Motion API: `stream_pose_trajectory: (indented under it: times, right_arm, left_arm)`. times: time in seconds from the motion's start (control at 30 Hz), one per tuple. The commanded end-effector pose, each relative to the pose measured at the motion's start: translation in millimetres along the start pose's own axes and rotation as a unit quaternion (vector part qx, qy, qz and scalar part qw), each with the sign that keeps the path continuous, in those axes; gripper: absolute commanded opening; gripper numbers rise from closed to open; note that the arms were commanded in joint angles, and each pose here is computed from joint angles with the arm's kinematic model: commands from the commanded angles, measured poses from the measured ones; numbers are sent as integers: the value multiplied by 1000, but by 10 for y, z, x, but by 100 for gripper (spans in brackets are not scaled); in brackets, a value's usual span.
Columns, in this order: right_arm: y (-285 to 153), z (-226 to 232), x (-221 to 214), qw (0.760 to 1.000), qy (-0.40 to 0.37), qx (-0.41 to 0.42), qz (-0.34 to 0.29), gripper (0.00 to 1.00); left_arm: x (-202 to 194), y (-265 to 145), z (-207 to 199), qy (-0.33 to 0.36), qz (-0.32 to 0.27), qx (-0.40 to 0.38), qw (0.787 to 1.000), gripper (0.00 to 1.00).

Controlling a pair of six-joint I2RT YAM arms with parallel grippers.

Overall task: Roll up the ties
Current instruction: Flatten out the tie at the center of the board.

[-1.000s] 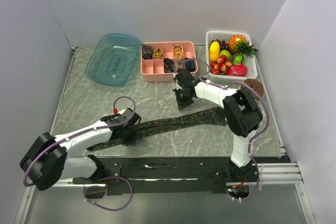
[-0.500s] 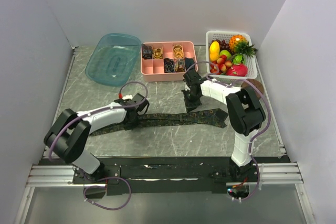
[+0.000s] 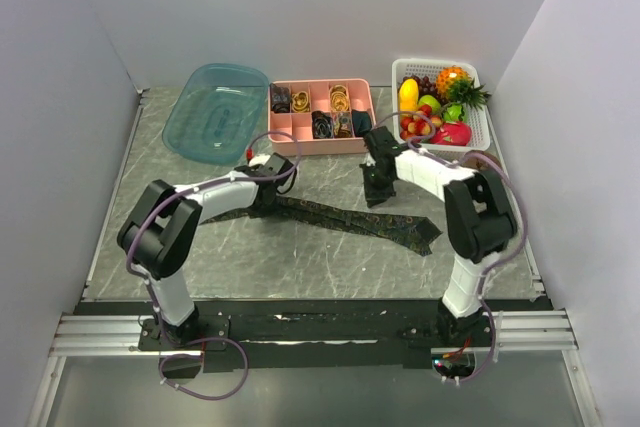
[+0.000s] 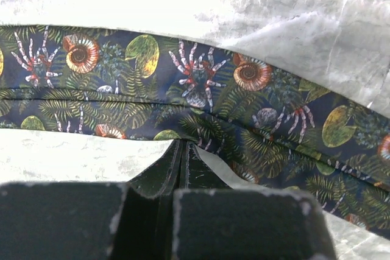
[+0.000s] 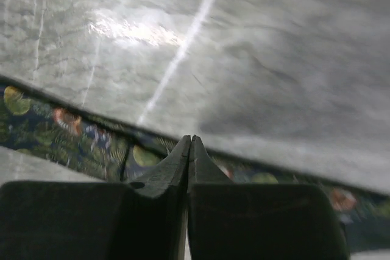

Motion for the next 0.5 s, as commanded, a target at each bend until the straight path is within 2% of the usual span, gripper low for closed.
stream_pose_trajectory:
  times: [0.0, 0.03, 0.1, 0.27, 0.33, 0.47]
  right_arm:
    - [-446, -126, 111, 996, 31, -12, -78, 16]
    - [-564, -151, 118, 995, 36, -12, -97, 23]
    - [-648, -170, -1, 994, 43, -14, -104, 30]
    - [-669, -298, -289, 995, 57, -41, -69, 30]
    - [-656, -332, -415, 996, 64, -45, -53, 29]
    - [-632, -409, -579, 994, 85, -51, -34, 28]
  left_arm:
    - [20, -115, -43, -5, -9, -53, 999, 3]
    - [38, -216, -20, -10, -16, -72, 997, 5]
    - [19, -306, 6, -11, -15, -91, 996, 13]
    - [-87, -390, 256, -33, -5, -85, 996, 25]
    - [-158, -352, 404, -56, 10, -84, 995, 26]
    - [-58, -310, 661, -131, 11, -124, 984, 33]
Point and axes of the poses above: each gripper's point midway between its finger pads, its own y axis out along the fingers, its own z axis along the line the jaws close on, x = y × z, the point moved 3 cm from there along -y, back along the fingers, and after that the axes turned 12 degrees about -y, right-handed, at the moved point
